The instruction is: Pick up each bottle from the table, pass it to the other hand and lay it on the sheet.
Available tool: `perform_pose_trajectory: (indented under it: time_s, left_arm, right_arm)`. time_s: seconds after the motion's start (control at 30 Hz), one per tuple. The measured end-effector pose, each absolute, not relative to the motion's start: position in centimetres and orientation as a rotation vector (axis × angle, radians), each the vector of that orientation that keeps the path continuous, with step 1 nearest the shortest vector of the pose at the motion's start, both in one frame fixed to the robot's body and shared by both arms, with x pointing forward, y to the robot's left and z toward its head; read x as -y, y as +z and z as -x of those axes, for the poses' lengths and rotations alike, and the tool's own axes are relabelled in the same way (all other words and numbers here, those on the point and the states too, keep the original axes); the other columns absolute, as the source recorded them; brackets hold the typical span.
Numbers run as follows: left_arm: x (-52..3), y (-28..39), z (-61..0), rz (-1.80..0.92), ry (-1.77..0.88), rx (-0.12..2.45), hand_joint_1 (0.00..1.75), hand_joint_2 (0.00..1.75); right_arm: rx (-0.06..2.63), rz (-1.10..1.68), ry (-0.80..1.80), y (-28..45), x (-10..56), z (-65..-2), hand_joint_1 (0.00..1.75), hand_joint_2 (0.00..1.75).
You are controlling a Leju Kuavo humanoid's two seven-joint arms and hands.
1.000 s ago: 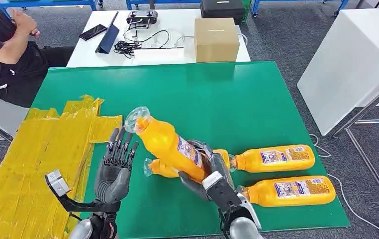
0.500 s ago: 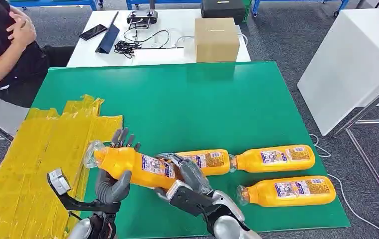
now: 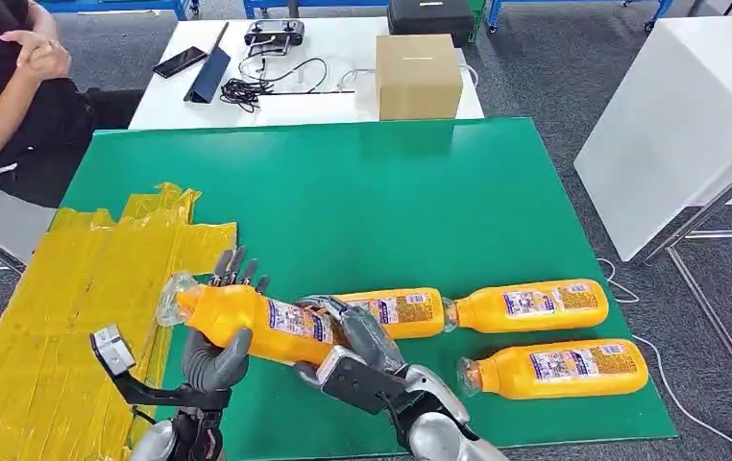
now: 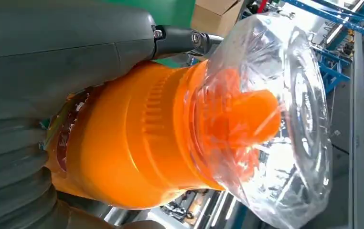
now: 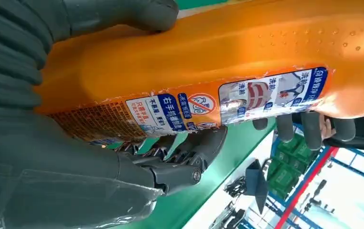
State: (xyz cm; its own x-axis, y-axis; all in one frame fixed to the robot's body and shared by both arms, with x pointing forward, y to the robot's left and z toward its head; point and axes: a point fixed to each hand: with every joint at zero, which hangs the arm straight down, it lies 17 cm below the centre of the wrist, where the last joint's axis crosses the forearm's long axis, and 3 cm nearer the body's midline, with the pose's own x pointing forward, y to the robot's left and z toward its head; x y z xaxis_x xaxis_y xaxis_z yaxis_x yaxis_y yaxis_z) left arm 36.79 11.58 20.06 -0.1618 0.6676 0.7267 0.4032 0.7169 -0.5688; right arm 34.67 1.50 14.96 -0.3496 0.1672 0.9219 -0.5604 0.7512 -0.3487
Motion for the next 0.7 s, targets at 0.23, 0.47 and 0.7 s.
perform_pose_trajectory:
  time_s: [0.23, 0.47, 0.7]
  left_arm:
    - [-11.4, 19.7, -36.9, 0.854, 0.263, 1.779, 0.00, 1.75]
    - [-11.0, 19.5, -37.0, 0.833, 0.192, 1.794, 0.44, 1.75]
    - [-11.1, 19.2, -37.1, 0.829, 0.192, 1.790, 1.75, 1.75]
  right_arm:
    - [1.757, -0.391, 0.889, 15.1, -3.7, -33.5, 1.75, 1.75]
    - [1.749, -0.404, 0.928, 15.2, -4.0, -33.6, 1.75, 1.75]
    - [1.745, -0.402, 0.941, 15.0, -4.0, -33.6, 1.75, 1.75]
